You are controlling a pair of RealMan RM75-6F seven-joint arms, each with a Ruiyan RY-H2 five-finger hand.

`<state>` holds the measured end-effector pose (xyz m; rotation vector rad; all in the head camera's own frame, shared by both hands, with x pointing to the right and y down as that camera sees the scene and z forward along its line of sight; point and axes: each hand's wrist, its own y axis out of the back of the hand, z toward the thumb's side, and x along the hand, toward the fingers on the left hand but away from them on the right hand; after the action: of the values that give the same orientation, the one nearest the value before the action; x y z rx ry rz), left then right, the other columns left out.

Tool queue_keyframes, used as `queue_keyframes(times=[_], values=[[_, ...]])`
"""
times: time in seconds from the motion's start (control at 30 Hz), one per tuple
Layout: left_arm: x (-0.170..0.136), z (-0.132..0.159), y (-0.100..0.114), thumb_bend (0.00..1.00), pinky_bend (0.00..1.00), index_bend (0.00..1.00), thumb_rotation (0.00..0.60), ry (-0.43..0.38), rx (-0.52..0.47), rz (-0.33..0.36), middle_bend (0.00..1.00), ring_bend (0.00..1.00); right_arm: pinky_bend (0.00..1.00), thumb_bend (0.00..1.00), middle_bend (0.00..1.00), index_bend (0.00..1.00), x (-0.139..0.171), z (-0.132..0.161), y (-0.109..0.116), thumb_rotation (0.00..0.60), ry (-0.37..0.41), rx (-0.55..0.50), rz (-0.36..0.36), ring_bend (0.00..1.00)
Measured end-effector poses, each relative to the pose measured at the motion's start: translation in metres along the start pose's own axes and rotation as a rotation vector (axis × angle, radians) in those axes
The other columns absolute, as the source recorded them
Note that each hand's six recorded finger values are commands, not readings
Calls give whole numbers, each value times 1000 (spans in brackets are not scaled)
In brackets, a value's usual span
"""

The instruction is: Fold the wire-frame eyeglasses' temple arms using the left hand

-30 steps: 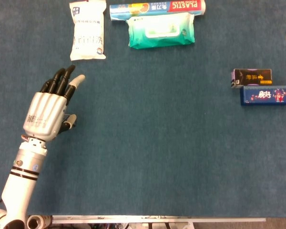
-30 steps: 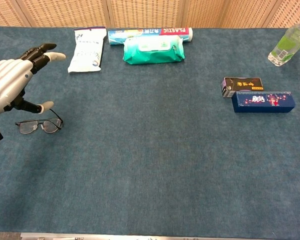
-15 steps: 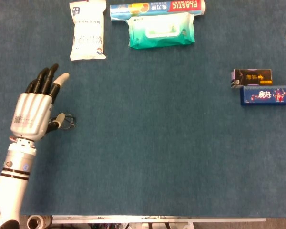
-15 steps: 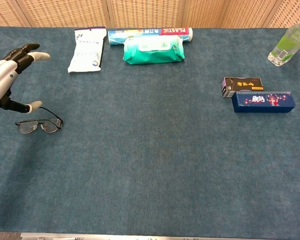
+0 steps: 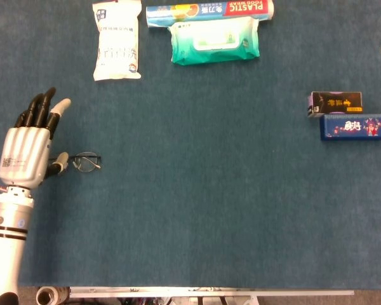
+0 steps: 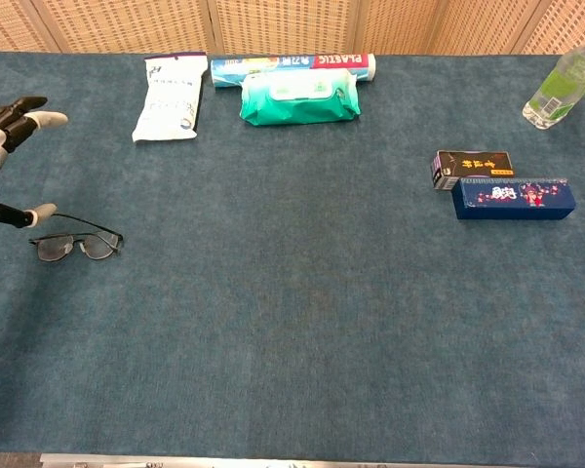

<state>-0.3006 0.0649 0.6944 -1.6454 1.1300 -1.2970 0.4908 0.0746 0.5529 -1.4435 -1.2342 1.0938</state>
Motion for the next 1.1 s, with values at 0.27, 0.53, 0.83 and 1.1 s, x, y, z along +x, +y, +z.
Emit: queue_keyframes(times=[0.27, 0.53, 0.83, 1.1], values=[[3, -14, -11, 228, 182, 120, 600, 32, 26, -12, 0, 14, 385, 360, 435, 523, 0, -1, 0, 600, -2, -1, -1, 263], [5, -27, -24, 228, 178, 121, 600, 63, 45, -33, 0, 13, 385, 360, 435, 523, 0, -1, 2, 600, -3, -2, -5, 263], [-2, -35, -41, 228, 175, 121, 600, 79, 45, -69, 0, 13, 385, 360, 435, 523, 0, -1, 1, 600, -3, -1, -3, 263], [-6, -39, -59, 228, 175, 120, 600, 89, 33, -109, 0, 14, 385, 360, 435, 523, 0, -1, 1, 600, -3, -1, -5, 263]])
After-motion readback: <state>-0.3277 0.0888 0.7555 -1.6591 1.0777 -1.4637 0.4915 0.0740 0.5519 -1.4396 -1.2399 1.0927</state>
